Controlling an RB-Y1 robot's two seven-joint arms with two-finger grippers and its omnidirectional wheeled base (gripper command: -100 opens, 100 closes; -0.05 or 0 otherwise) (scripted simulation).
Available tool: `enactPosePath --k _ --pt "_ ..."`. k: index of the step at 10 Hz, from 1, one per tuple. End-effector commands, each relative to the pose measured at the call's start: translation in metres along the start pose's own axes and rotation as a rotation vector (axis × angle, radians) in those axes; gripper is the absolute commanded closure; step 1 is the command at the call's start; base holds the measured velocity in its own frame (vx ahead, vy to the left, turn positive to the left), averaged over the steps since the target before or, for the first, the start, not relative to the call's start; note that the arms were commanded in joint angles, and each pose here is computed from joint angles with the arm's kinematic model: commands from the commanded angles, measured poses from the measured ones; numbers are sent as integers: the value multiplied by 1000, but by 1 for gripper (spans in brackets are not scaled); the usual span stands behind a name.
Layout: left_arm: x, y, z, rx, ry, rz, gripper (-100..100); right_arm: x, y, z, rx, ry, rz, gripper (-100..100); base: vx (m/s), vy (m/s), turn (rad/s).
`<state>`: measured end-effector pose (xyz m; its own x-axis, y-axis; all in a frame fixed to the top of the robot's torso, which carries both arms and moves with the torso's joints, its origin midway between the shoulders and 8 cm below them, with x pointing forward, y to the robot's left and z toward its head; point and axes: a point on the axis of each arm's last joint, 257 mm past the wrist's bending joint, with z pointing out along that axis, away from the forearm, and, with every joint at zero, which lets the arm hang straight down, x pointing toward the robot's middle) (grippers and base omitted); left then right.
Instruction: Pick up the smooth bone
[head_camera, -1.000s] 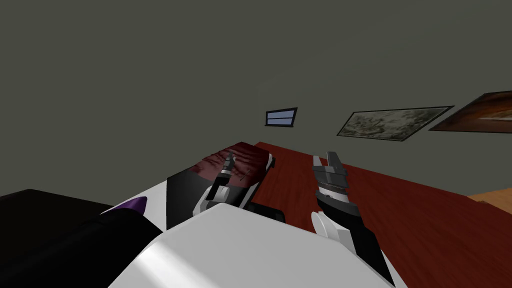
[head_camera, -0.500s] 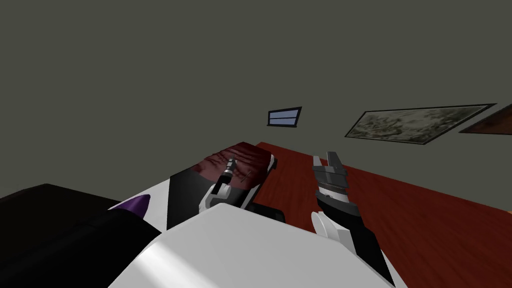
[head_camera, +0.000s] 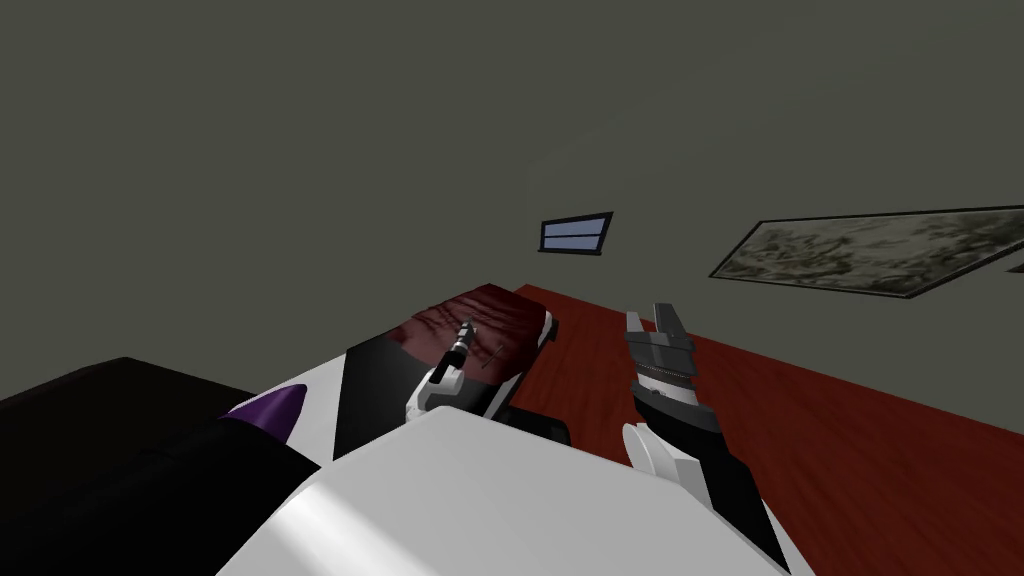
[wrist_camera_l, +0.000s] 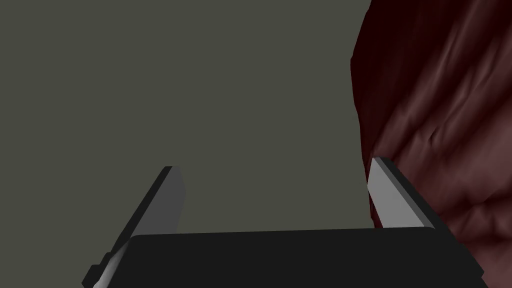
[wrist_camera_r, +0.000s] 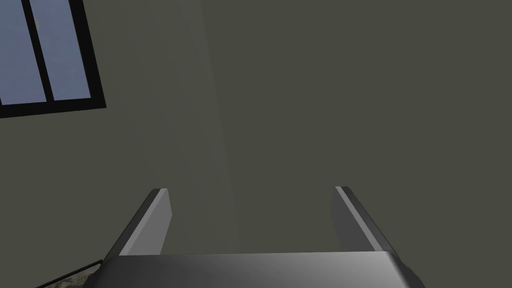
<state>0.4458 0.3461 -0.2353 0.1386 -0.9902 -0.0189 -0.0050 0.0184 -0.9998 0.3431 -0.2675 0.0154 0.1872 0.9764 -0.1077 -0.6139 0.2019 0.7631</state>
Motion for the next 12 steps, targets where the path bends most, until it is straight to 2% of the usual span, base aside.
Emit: enactPosePath --k 1,2,3,4,5,6,7,8,9,10,11,12 --pt "-2 23 6 -61 -7 -36 -100 0 0 0 0 0 0 0 52 -13 76" --pt "-2 26 5 -68 -9 -36 -100 0 0 0 0 0 0 0 42 -8 43" --pt "-4 45 9 -119 -15 -68 -100 0 0 0 0 0 0 0 58 -5 77" --pt "-4 49 8 -126 -17 -68 -100 0 0 0 0 0 0 0 49 -7 44" --pt "-5 65 12 -172 -23 -101 -100 0 0 0 0 0 0 0 56 -10 89" --pt "-6 72 10 -186 -26 -101 -100 0 0 0 0 0 0 0 47 -10 40" --pt "-5 85 14 -226 -31 -136 -100 0 0 0 0 0 0 0 50 -9 76" --pt "-7 95 11 -247 -36 -136 -100 0 0 0 0 0 0 0 46 -8 39" --pt "-4 104 15 -280 -39 -171 -100 0 0 0 0 0 0 0 50 -14 81" --pt "-7 118 11 -307 -46 -171 -100 0 0 0 0 0 0 0 47 -12 39" --pt "-5 133 12 -353 -53 -206 -100 0 0 0 0 0 0 0 59 -6 85" --pt "-6 140 9 -368 -57 -206 -100 0 0 0 0 0 0 0 48 -11 44"
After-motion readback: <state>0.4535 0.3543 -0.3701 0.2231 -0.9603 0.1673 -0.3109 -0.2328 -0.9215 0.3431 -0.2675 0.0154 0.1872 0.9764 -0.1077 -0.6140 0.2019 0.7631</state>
